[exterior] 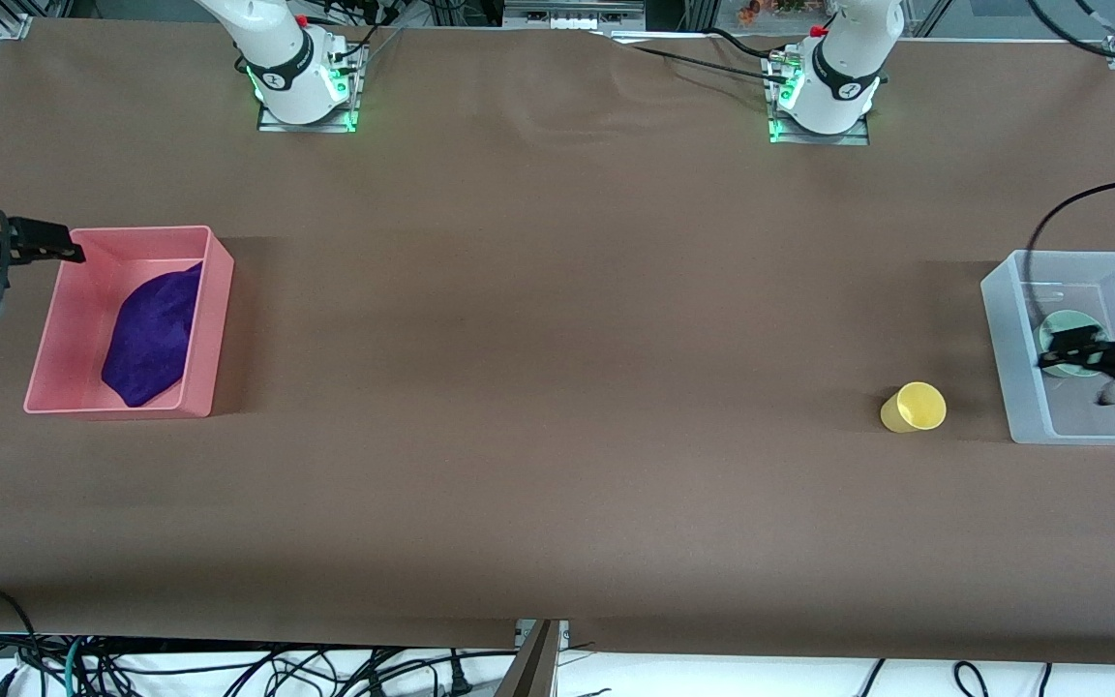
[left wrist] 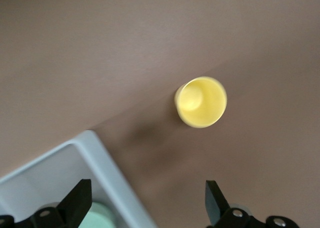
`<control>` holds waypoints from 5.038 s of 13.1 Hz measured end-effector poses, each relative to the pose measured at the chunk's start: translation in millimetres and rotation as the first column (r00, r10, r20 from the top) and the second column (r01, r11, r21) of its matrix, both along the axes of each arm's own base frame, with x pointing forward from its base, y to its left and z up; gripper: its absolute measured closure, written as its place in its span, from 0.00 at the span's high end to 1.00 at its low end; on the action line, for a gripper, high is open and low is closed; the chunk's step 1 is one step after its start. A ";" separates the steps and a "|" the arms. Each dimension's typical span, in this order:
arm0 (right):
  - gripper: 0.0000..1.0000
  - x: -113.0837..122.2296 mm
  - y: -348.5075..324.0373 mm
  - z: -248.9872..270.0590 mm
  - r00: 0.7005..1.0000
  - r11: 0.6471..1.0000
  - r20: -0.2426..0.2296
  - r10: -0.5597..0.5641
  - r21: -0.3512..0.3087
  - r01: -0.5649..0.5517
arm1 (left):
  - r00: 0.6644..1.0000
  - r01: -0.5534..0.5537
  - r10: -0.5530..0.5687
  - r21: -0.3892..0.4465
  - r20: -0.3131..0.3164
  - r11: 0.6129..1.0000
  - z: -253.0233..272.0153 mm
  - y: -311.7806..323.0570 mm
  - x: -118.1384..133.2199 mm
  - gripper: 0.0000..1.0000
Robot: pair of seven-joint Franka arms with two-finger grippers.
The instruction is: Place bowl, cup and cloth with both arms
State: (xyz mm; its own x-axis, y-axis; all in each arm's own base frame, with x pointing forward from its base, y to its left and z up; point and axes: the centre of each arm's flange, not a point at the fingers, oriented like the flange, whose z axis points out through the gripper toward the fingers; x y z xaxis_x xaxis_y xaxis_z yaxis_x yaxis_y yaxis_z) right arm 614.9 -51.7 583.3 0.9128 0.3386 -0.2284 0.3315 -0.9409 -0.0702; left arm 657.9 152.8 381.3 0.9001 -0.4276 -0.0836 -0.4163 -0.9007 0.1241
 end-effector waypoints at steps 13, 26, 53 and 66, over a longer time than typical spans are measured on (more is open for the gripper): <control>1.00 -18.8 46.8 59.2 0.972 0.972 0.079 -0.221 -0.061 0.226 | 0.959 -0.259 0.259 0.017 -0.119 0.966 -156.8 -32.7 14.6 0.07; 1.00 -18.6 45.0 58.1 0.972 0.971 0.075 -0.225 -0.062 0.229 | 0.991 0.037 0.007 0.322 -0.135 0.946 3.1 139.5 -52.5 0.04; 1.00 -18.6 42.0 58.1 0.970 0.970 0.076 -0.230 -0.063 0.235 | 0.999 -0.014 0.021 0.143 -0.046 0.990 124.3 -141.3 -20.8 1.00; 1.00 -18.5 39.7 57.8 0.969 0.969 0.076 -0.234 -0.064 0.239 | 0.944 -0.324 0.312 0.123 0.109 0.938 175.8 -199.2 -114.6 1.00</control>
